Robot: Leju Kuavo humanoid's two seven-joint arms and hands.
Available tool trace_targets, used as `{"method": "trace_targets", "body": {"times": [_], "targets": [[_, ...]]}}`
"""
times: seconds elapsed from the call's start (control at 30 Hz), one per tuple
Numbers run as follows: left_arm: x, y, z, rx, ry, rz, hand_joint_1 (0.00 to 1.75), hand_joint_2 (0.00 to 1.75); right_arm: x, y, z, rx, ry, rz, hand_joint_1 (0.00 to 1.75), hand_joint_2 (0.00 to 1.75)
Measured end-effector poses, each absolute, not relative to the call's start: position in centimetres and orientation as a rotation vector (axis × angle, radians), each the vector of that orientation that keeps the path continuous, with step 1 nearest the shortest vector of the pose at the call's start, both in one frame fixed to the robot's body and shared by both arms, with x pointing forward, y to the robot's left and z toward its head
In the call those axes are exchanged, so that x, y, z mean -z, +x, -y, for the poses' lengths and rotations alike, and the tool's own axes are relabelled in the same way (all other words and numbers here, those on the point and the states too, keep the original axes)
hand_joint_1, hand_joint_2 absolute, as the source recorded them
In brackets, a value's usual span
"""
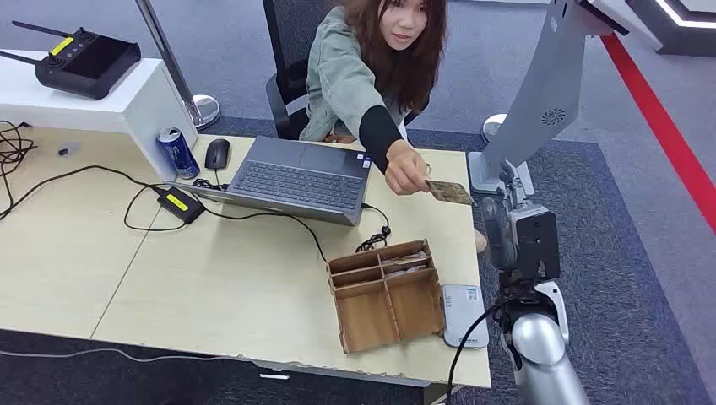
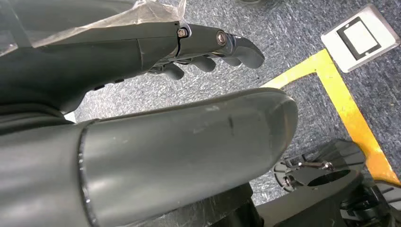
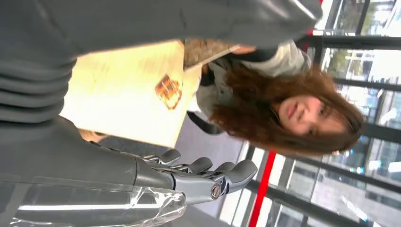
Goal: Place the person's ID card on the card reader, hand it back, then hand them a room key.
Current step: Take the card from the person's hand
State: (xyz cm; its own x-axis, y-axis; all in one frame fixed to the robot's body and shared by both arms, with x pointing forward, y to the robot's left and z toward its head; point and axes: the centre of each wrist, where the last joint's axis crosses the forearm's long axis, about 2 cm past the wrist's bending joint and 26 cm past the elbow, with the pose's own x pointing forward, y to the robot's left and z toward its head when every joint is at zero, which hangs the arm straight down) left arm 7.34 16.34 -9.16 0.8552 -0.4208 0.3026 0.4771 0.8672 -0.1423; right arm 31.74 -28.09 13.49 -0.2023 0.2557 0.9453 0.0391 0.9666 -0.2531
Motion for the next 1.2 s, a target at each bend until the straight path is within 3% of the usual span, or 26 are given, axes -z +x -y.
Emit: {"method": "trace_targets", "body": {"times": [0.53, 1.2], "targets": [[9.2, 7.3, -16.3, 0.474, -0.215, 0.267, 0.00, 0.00, -14.0, 31.4, 29.8, -0.169, -0.305, 1.777, 0.00, 1.75], [9.2, 7.3, -16.3, 0.473, -0.215, 0.268, 0.00, 0.00, -14.1, 31.4, 28.9, -0.283, -0.328, 1.764, 0.00, 1.75]]}}
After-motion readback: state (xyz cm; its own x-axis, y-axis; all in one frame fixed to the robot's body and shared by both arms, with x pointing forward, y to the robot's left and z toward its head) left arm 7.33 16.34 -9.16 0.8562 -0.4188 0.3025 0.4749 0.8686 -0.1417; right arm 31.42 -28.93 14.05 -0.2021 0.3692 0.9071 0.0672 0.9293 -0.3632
